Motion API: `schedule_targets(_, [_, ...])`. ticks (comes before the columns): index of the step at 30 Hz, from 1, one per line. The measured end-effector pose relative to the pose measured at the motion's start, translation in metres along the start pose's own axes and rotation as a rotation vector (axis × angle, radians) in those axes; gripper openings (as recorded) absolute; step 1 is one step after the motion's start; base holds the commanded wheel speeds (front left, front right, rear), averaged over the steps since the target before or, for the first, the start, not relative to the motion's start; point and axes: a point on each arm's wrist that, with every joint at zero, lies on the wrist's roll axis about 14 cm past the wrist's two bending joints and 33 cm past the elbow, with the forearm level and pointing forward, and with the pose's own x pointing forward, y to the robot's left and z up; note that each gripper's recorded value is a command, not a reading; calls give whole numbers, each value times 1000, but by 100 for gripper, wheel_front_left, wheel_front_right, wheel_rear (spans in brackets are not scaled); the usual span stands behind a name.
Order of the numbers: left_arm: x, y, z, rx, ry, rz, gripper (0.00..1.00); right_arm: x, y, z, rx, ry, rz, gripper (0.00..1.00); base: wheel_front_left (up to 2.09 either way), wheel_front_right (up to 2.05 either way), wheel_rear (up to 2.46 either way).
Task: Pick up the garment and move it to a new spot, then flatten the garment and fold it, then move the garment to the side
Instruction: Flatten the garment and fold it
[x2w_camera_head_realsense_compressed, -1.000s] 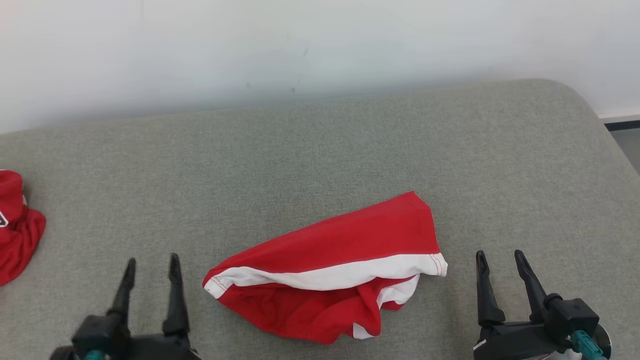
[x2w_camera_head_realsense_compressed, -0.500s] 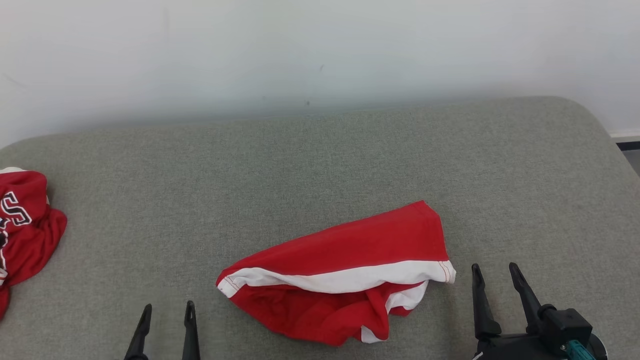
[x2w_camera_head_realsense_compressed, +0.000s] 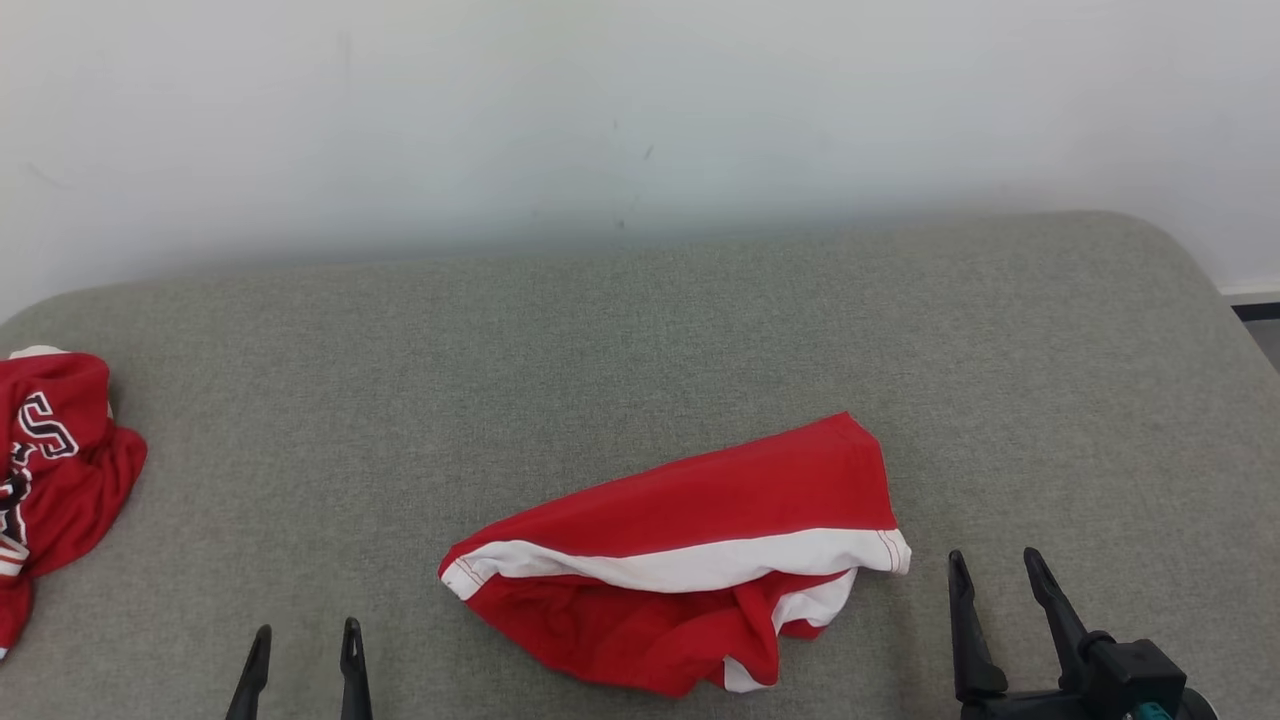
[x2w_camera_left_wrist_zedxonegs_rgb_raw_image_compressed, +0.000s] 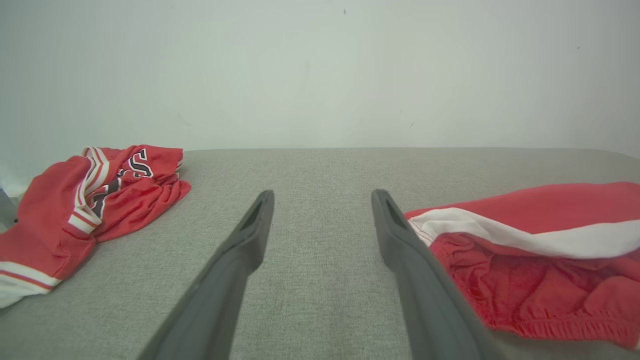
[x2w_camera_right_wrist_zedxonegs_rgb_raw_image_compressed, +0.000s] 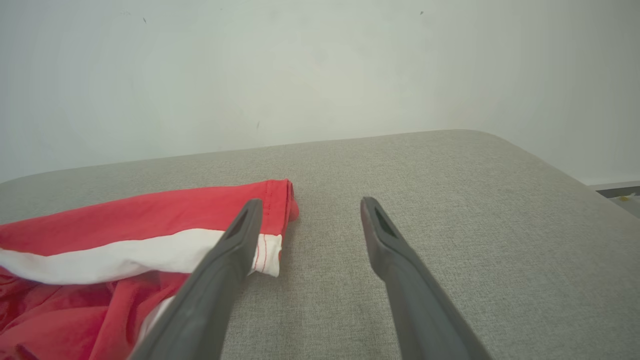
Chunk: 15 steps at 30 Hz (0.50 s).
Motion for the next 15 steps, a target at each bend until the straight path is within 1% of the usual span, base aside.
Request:
schedule_targets(3, [-5, 3, -4, 16, 12, 2, 100, -2, 1, 2, -2, -7, 4, 100, 0, 0, 0])
schedule_targets(9, [-10, 10, -7, 20, 25, 14, 100, -8, 5, 3, -9, -11, 16, 100, 0, 0, 0])
schedule_targets(15, [-10, 10, -9, 18, 30, 12, 100, -11, 6, 4, -14, -13, 20, 100, 0, 0, 0])
